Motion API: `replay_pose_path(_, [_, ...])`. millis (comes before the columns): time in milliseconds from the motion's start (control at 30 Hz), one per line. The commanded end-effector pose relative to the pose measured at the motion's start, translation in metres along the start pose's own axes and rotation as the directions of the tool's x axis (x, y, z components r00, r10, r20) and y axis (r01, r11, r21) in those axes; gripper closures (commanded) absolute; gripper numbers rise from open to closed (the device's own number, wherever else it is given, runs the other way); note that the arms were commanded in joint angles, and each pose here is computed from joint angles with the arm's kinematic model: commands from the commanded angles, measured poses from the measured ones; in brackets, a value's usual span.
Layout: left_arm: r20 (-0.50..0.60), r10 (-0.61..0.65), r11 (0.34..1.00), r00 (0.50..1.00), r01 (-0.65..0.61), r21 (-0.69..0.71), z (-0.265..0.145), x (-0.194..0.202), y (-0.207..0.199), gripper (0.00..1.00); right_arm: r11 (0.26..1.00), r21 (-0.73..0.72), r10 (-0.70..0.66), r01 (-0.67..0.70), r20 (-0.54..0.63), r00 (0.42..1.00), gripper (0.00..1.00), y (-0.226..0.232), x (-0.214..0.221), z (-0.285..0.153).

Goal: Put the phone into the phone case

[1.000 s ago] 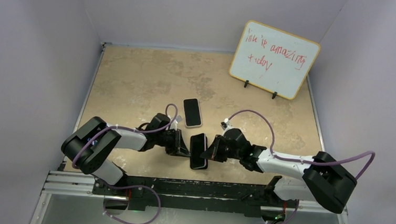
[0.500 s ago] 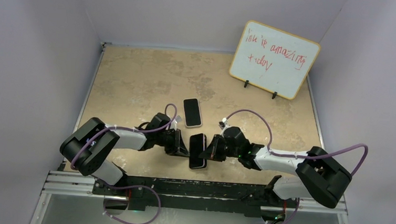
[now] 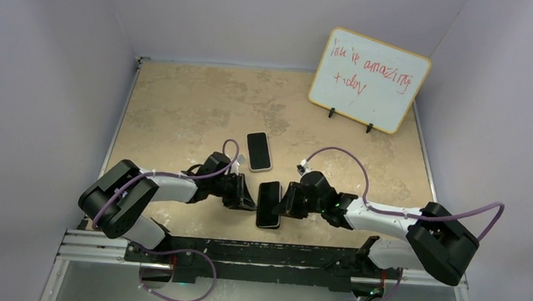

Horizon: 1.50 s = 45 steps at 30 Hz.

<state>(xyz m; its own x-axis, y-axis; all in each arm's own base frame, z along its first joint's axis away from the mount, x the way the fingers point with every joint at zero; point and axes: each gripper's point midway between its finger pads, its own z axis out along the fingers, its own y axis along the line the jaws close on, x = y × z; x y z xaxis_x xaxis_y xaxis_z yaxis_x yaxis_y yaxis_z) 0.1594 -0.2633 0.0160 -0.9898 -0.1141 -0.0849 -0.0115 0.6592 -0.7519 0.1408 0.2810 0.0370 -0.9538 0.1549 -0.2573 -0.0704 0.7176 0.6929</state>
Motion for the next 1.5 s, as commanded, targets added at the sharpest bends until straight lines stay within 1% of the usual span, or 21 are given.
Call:
replay_pose_path(0, [0.056,0.054,0.998,0.997,-0.055,0.024,-0.004,-0.014,-0.016,0.81,0.991,0.128,-0.046,0.044,0.009,0.999,0.75,-0.024,0.0,-0.012])
replay_pose_path(100, [0.067,0.061,0.998,0.996,-0.063,0.027,-0.006,-0.015,-0.02,0.79,0.988,0.141,-0.061,0.058,0.023,0.998,0.69,-0.022,-0.003,-0.017])
replay_pose_path(233, [0.084,0.08,0.996,0.993,-0.084,0.043,-0.008,-0.019,-0.026,0.75,0.986,0.155,-0.074,0.066,0.041,0.996,0.66,-0.022,-0.008,-0.023])
replay_pose_path(400, [0.093,0.124,0.99,0.988,-0.129,0.05,-0.006,-0.026,-0.031,0.7,0.985,0.153,-0.087,0.077,0.058,0.995,0.71,-0.02,-0.012,-0.022])
replay_pose_path(600, [0.099,0.149,0.987,0.984,-0.155,0.051,0.0,-0.031,-0.031,0.68,0.982,0.164,-0.103,0.092,0.06,0.993,0.71,-0.016,-0.019,-0.017])
replay_pose_path(867, [0.079,0.151,0.986,0.985,-0.156,0.052,0.007,-0.027,-0.028,0.67,0.984,0.15,-0.107,0.099,0.047,0.993,0.8,-0.011,-0.021,-0.008])
replay_pose_path(1133, [0.048,0.152,0.985,0.987,-0.155,0.069,0.015,-0.013,-0.031,0.67,0.989,0.095,-0.12,0.118,0.017,0.993,0.93,0.0,-0.019,0.003])
replay_pose_path(1367, [0.039,0.163,0.981,0.986,-0.166,0.1,0.017,-0.003,-0.044,0.7,0.991,0.072,-0.114,0.114,-0.012,0.993,0.98,0.0,-0.014,0.013])
replay_pose_path(1467, [0.049,0.163,0.979,0.985,-0.168,0.112,0.014,-0.002,-0.05,0.74,0.991,0.085,-0.104,0.105,-0.024,0.994,0.98,-0.007,-0.01,0.016])
